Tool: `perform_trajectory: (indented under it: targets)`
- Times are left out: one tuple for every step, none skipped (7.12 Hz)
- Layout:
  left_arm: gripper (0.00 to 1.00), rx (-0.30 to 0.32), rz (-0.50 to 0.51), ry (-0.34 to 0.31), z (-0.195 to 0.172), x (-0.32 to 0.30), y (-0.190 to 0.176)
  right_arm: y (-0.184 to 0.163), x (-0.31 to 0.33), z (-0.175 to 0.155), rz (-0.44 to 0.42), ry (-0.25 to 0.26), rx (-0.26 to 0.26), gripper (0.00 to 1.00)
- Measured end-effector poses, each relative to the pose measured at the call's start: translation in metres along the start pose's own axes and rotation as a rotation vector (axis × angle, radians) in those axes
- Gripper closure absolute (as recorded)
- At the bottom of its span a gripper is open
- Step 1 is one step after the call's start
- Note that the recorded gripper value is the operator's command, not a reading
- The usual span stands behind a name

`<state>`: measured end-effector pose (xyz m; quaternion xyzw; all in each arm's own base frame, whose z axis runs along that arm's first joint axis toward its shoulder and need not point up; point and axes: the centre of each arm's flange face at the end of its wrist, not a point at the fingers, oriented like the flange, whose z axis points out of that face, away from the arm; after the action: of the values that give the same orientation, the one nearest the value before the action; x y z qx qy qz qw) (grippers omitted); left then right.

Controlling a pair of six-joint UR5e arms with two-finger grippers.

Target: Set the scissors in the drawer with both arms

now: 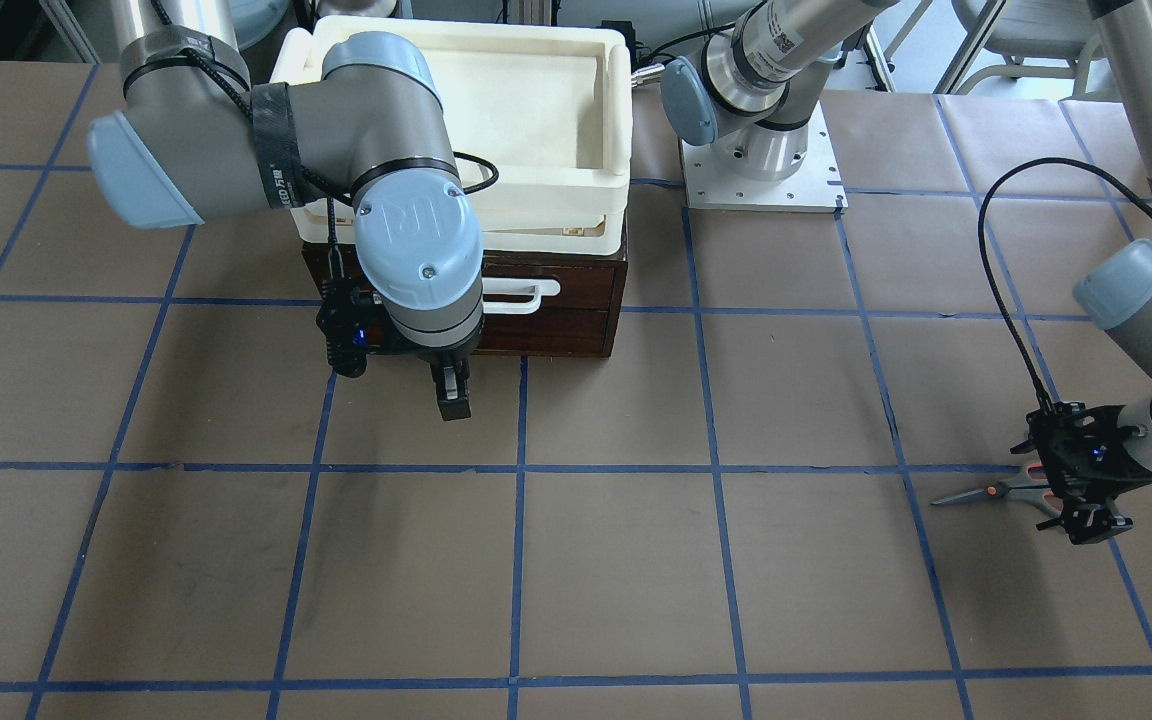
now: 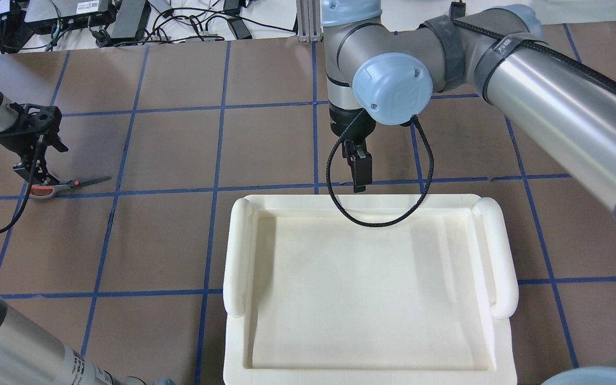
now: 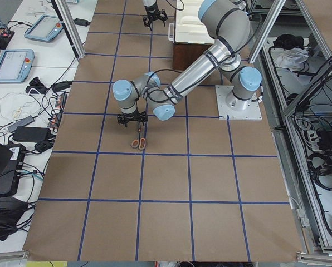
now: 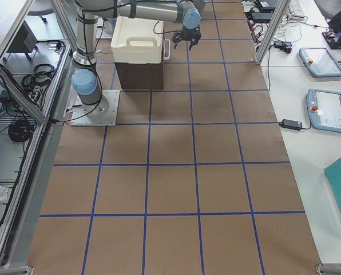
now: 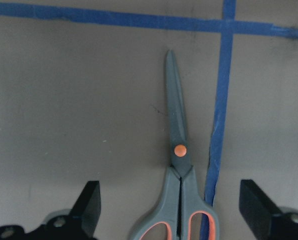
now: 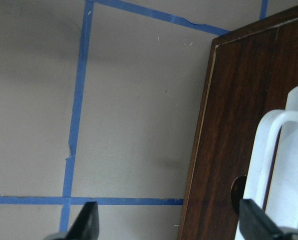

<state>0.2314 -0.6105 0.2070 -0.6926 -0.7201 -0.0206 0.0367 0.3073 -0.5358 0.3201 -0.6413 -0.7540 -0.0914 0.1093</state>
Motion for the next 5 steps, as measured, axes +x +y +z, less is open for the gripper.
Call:
perform_trajectory:
  targets:
    - [0.03, -0.023, 0.044, 0.028, 0.015, 0.0, 0.006, 0.002, 0.001, 0.004, 0.002, 0.024, -0.011, 0.0]
    - [0.03, -0.035, 0.066, 0.052, 0.027, 0.0, 0.009, 0.003, 0.002, 0.008, 0.007, 0.046, -0.02, 0.0]
    - [0.03, -0.038, 0.061, 0.065, 0.034, 0.0, 0.01, 0.004, 0.003, 0.01, 0.02, 0.066, -0.024, 0.0]
    - [0.02, -0.037, 0.044, 0.07, 0.037, 0.0, 0.011, 0.004, 0.005, 0.012, 0.037, 0.082, -0.024, 0.0]
    - [0.02, -0.036, 0.033, 0.073, 0.039, 0.0, 0.011, 0.005, 0.006, 0.014, 0.049, 0.096, -0.021, 0.0]
